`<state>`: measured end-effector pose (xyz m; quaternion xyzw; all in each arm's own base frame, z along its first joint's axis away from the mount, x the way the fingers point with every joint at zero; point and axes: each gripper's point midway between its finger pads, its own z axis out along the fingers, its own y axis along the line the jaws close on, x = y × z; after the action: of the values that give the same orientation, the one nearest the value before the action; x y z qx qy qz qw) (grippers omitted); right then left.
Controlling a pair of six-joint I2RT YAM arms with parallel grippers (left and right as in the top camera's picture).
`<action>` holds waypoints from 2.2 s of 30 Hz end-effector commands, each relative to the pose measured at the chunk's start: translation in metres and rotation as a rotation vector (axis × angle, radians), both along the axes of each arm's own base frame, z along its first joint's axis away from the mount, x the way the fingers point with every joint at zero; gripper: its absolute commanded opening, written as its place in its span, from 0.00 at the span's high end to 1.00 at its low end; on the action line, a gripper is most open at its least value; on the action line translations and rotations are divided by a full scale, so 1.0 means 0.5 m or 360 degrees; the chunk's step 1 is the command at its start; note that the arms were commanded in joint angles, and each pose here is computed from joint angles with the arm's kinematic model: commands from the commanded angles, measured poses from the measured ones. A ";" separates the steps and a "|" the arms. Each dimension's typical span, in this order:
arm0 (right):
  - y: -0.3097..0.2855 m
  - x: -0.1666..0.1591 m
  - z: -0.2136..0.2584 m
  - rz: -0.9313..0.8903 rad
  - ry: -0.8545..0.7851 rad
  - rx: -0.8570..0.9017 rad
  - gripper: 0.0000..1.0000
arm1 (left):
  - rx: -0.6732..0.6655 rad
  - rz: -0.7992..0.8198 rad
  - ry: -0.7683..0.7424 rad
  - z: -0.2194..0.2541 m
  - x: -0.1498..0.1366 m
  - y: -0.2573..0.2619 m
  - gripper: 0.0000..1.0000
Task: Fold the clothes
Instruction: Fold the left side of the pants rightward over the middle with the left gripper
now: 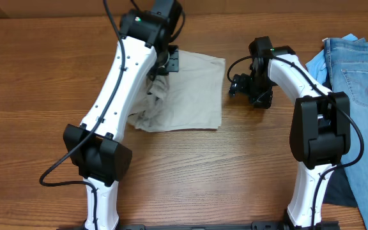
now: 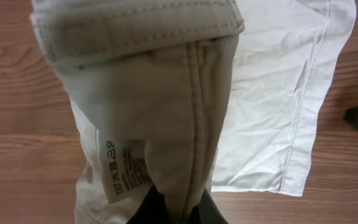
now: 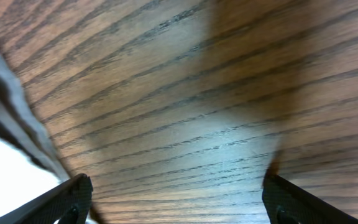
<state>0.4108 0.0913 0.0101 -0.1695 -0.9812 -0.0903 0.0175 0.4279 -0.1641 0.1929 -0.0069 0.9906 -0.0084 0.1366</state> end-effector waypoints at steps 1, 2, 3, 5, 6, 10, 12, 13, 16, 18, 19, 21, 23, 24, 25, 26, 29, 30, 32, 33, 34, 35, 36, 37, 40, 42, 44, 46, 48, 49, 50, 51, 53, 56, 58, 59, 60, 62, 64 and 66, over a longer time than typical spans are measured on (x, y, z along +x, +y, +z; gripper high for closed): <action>0.007 0.001 0.015 -0.0009 -0.0023 0.0046 0.09 | -0.0083 0.0038 -0.0049 0.018 0.005 -0.029 0.96; 0.007 0.002 0.015 -0.0009 -0.0024 0.0045 0.09 | -0.0091 0.0035 -0.0045 0.018 0.005 -0.032 0.96; 0.007 0.002 0.015 -0.0009 -0.0025 0.0046 0.09 | -0.0100 0.0033 -0.0043 0.018 0.004 -0.033 0.96; 0.007 0.002 0.012 -0.0009 -0.0029 0.0046 0.11 | -0.0091 0.0035 -0.0047 0.019 0.005 -0.031 0.96; 0.007 0.002 0.010 -0.0009 -0.0031 0.0046 0.12 | -0.0075 0.0040 -0.0052 0.019 0.006 -0.028 0.96; 0.002 -0.001 0.003 -0.0010 -0.0027 0.0022 0.13 | 0.0101 0.0209 -0.0075 0.023 0.004 0.031 0.96; -0.001 -0.004 0.003 -0.0013 -0.0016 0.0020 0.13 | 0.0215 0.0296 -0.0064 0.029 -0.001 0.081 0.96; -0.002 -0.005 0.003 -0.0008 -0.0015 0.0019 0.13 | 0.0248 0.0344 -0.0043 0.032 -0.007 0.106 0.96; -0.001 -0.003 0.003 -0.0009 -0.0019 0.0021 0.13 | 0.0285 0.0447 0.0024 0.042 -0.019 0.173 0.96; -0.001 -0.002 0.003 -0.0008 -0.0023 0.0021 0.13 | 0.0304 0.0522 0.0055 0.051 -0.025 0.219 0.96; 0.000 -0.002 0.003 -0.0007 -0.0024 0.0021 0.13 | 0.0314 0.0543 0.0060 0.057 -0.025 0.245 0.96; 0.000 -0.002 0.003 -0.0007 -0.0024 0.0021 0.13 | 0.0307 0.0553 0.0057 0.066 -0.022 0.276 0.96; 0.000 -0.002 0.003 -0.0007 -0.0023 0.0021 0.13 | 0.0307 0.0581 0.0045 0.075 -0.023 0.301 0.96; 0.000 -0.002 0.003 -0.0007 -0.0023 0.0021 0.13 | 0.0306 0.0595 0.0038 0.080 -0.024 0.314 0.96; 0.000 -0.002 0.003 -0.0007 -0.0023 0.0021 0.13 | 0.0306 0.0606 0.0034 0.084 -0.025 0.324 0.96; 0.000 -0.002 0.003 -0.0007 -0.0024 0.0020 0.13 | 0.0309 0.0619 0.0028 0.088 -0.026 0.335 0.96; -0.002 -0.002 0.002 -0.0007 -0.0024 0.0012 0.13 | 0.0338 0.0643 0.0012 0.101 -0.030 0.373 0.96; -0.005 -0.002 0.002 -0.0008 -0.0024 0.0000 0.13 | 0.0352 0.0662 0.0002 0.107 -0.033 0.388 0.96; -0.009 -0.003 0.001 -0.0008 -0.0022 -0.0018 0.13 | 0.0367 0.0680 -0.0011 0.117 -0.038 0.410 0.96; -0.012 -0.004 0.001 -0.0008 -0.0021 -0.0033 0.13 | 0.0368 0.0686 -0.0016 0.122 -0.040 0.420 0.96; -0.014 -0.004 0.000 -0.0009 -0.0019 -0.0043 0.13 | 0.0370 0.0689 -0.0020 0.126 -0.043 0.427 0.96; -0.015 -0.005 0.000 -0.0009 -0.0018 -0.0048 0.13 | 0.0374 0.0693 -0.0025 0.130 -0.045 0.436 0.96; -0.015 -0.005 0.000 -0.0009 -0.0016 -0.0047 0.13 | 0.0375 0.0699 -0.0030 0.133 -0.047 0.442 0.96; -0.015 -0.005 0.000 -0.0009 -0.0016 -0.0048 0.13 | 0.0382 0.0712 -0.0041 0.138 -0.048 0.448 0.96; -0.015 -0.005 0.000 -0.0009 -0.0017 -0.0048 0.13 | 0.0416 0.0720 -0.0090 0.158 -0.046 0.464 0.96; -0.016 -0.005 0.000 -0.0009 -0.0019 -0.0054 0.13 | 0.0412 0.0694 -0.0129 0.173 -0.041 0.462 0.96; -0.017 -0.003 0.000 -0.0010 -0.0024 -0.0059 0.12 | 0.0407 0.0646 -0.0190 0.194 -0.034 0.447 0.96; -0.017 -0.002 0.000 -0.0010 -0.0028 -0.0058 0.12 | 0.0372 0.0604 -0.0225 0.205 -0.028 0.421 0.96; -0.017 -0.002 0.000 -0.0011 -0.0027 -0.0057 0.12 | 0.0336 0.0529 -0.0233 0.205 -0.024 0.380 0.96; -0.017 -0.002 0.000 -0.0011 -0.0026 -0.0057 0.12 | 0.0331 0.0504 -0.0233 0.204 -0.023 0.366 0.96; -0.017 -0.002 0.000 -0.0011 -0.0026 -0.0058 0.12 | 0.0323 0.0485 -0.0230 0.200 -0.023 0.346 0.96; -0.017 -0.003 0.000 -0.0011 -0.0022 -0.0057 0.12 | 0.0314 0.0465 -0.0229 0.197 -0.023 0.327 0.96; -0.017 -0.004 0.000 -0.0011 -0.0020 -0.0058 0.12 | 0.0302 0.0413 -0.0222 0.189 -0.023 0.292 0.96; -0.017 -0.005 0.000 -0.0011 -0.0017 -0.0058 0.12 | 0.0273 0.0334 -0.0207 0.171 -0.020 0.234 0.96; -0.017 -0.006 0.000 -0.0011 -0.0014 -0.0059 0.12 | 0.0235 0.0281 -0.0185 0.157 -0.020 0.195 0.96; -0.018 -0.007 0.000 -0.0010 -0.0010 -0.0059 0.12 | 0.0220 0.0250 -0.0172 0.149 -0.019 0.177 0.96; -0.018 -0.008 0.000 -0.0010 -0.0007 -0.0060 0.12 | 0.0210 0.0228 -0.0164 0.143 -0.018 0.161 0.96; -0.018 -0.010 0.000 -0.0010 -0.0003 -0.0060 0.12 | 0.0200 0.0187 -0.0134 0.124 -0.015 0.135 0.96; -0.018 -0.012 0.000 -0.0010 0.0004 -0.0061 0.12 | 0.0200 0.0158 -0.0090 0.099 -0.010 0.117 0.95; -0.018 -0.014 0.000 -0.0009 0.0012 -0.0062 0.12 | 0.0190 0.0135 -0.0036 0.071 -0.007 0.098 0.96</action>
<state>0.4092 0.0878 0.0078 -0.1697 -0.9821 -0.0799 0.0173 0.4196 -0.1001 0.2493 -0.0392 0.9821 0.0707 0.1703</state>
